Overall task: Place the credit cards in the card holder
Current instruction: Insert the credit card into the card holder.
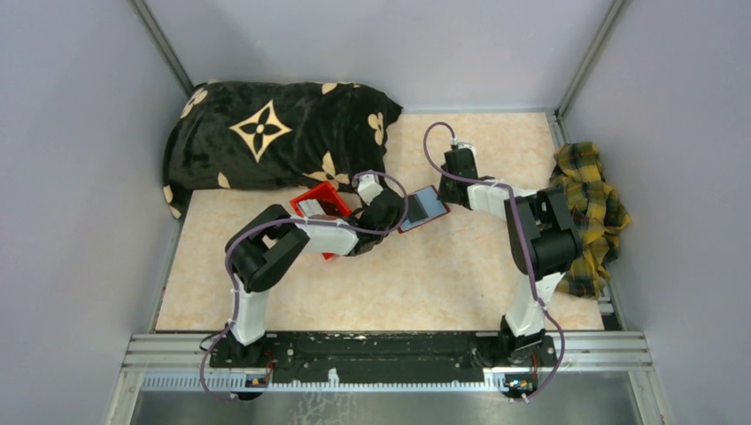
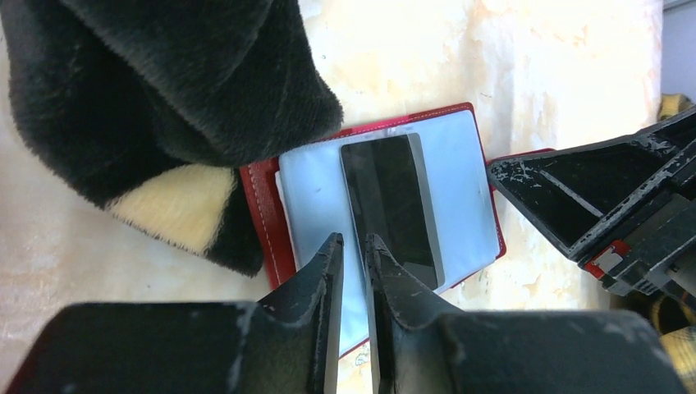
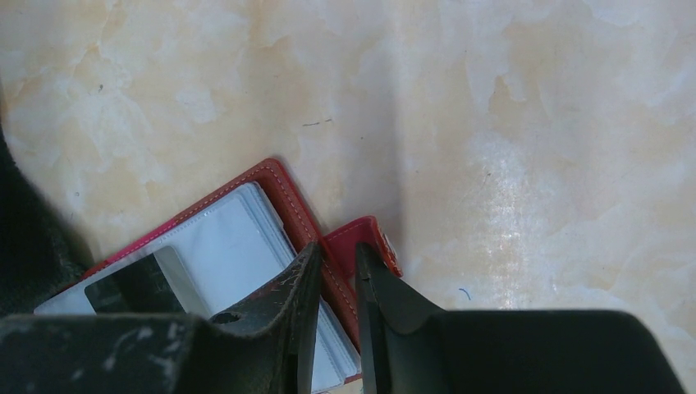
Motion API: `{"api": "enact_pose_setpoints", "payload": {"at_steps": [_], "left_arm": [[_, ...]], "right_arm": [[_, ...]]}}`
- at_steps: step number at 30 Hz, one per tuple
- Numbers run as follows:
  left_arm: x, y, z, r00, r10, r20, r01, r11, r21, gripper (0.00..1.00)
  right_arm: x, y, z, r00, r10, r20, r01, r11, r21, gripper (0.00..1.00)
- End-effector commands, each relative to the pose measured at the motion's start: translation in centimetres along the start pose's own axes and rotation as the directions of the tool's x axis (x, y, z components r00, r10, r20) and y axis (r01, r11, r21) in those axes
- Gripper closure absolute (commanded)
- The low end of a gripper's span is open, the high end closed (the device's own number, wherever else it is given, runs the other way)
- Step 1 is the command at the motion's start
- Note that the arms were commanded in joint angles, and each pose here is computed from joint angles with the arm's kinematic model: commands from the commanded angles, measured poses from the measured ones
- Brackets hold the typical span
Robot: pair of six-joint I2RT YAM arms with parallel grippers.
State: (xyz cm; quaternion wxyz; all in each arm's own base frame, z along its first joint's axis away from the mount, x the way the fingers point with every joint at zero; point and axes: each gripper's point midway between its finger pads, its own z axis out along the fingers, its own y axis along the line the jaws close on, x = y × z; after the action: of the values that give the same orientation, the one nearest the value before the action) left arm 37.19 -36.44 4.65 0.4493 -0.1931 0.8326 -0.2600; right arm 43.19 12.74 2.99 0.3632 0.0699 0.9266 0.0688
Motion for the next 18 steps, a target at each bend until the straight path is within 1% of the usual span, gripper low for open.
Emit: {"api": "enact_pose_setpoints", "payload": {"at_steps": [1,3,6,9,18], "left_arm": [[-0.2,0.9,0.9,0.995,0.096,0.007,-0.096,0.994,-0.058,0.79],[-0.1,1.3,0.9,0.994,0.110,0.005,-0.110,0.992,-0.070,0.83],[-0.1,1.7,1.0,0.992,0.129,0.005,-0.128,0.988,-0.084,0.84],[0.0,1.9,1.1,0.989,0.146,0.003,-0.145,0.985,-0.092,0.90],[0.1,2.1,1.5,0.980,0.201,-0.007,-0.201,0.973,-0.111,0.92]], "right_arm": [[-2.0,0.4,0.4,0.999,0.005,0.047,-0.004,1.000,-0.017,0.78],[-2.0,0.4,0.5,0.999,0.005,0.046,-0.004,1.000,-0.018,0.77],[-2.0,0.4,0.5,0.999,0.006,0.043,-0.005,1.000,-0.018,0.78],[-1.9,0.4,0.5,0.999,0.003,0.042,-0.003,1.000,-0.017,0.77],[-1.8,0.4,0.6,0.999,0.003,0.037,-0.003,1.000,-0.018,0.78]]}}
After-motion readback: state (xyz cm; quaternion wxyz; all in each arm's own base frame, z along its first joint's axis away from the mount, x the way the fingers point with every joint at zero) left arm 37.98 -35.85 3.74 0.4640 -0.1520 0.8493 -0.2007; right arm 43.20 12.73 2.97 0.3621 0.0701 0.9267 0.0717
